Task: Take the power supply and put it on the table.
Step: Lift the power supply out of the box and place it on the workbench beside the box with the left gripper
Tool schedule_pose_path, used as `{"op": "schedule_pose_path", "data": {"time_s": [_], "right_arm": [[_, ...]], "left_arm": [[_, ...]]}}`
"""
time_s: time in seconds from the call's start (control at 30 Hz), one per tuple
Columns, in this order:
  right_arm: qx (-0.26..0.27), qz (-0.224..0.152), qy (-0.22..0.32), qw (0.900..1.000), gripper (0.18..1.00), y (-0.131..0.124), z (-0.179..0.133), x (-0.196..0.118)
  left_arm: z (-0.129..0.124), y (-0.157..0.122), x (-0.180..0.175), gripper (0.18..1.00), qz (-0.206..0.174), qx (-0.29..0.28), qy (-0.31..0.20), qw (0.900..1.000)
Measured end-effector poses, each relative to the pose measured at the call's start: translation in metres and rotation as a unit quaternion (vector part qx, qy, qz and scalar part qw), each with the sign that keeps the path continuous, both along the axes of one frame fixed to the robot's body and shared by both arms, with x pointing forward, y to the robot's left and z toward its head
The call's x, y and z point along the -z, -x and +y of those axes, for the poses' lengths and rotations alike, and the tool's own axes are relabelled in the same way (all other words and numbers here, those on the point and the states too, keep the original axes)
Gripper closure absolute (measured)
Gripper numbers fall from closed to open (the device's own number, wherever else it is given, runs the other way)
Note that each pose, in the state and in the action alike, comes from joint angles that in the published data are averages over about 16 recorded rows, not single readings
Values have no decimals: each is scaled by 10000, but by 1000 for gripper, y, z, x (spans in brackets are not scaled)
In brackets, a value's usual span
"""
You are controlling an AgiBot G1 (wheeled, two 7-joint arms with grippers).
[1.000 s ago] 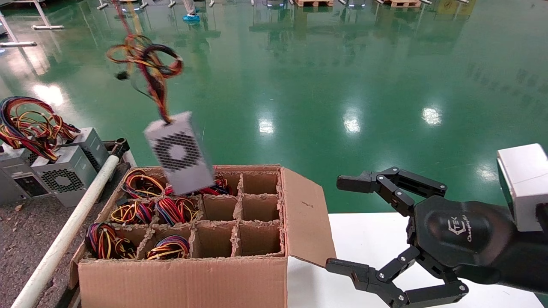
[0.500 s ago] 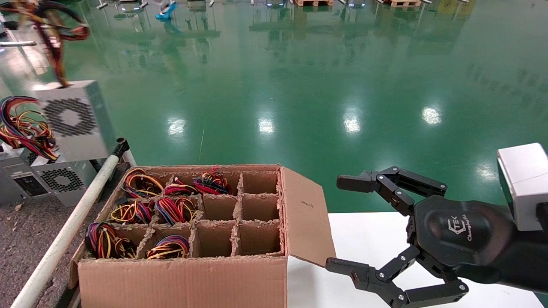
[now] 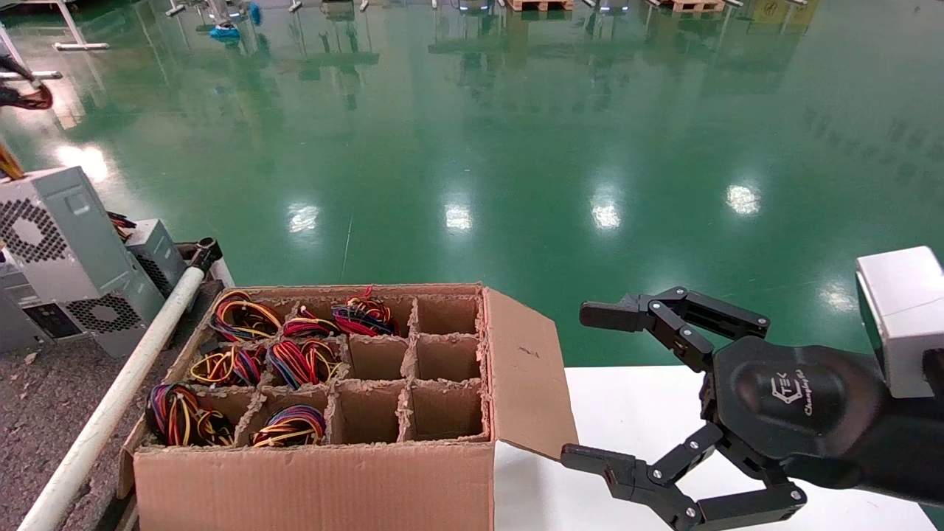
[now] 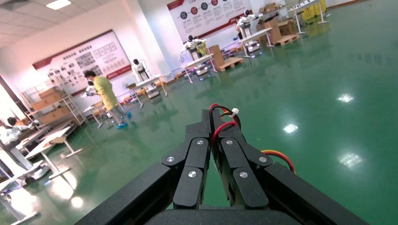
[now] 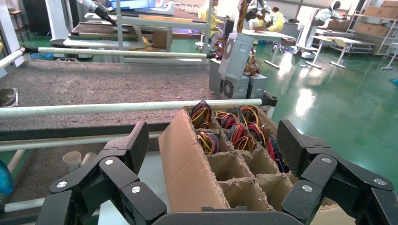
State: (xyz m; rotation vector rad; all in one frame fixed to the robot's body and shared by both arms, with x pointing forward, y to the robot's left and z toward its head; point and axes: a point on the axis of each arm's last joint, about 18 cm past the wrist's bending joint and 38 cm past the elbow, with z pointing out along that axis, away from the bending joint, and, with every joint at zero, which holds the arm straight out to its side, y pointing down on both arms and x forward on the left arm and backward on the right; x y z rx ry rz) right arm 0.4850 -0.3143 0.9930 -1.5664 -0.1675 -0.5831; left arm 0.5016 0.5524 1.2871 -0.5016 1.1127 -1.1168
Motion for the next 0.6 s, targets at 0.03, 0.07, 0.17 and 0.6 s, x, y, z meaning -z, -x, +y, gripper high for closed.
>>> {"op": "schedule_pose_path", "data": {"time_s": [0.03, 0.07, 0.17, 0.6], "right_arm": [[0, 0, 0, 10000, 179, 0, 0, 0], [0, 0, 0, 10000, 179, 0, 0, 0], [0, 0, 0, 10000, 179, 0, 0, 0], [0, 0, 0, 10000, 179, 0, 0, 0]], "left_arm": [[2, 2, 2, 992, 26, -2, 12, 10000], [4, 4, 4, 992, 51, 0, 21, 10000], [9, 9, 9, 992, 117, 18, 36, 9999], [16, 31, 22, 992, 331, 218, -45, 9992]]}}
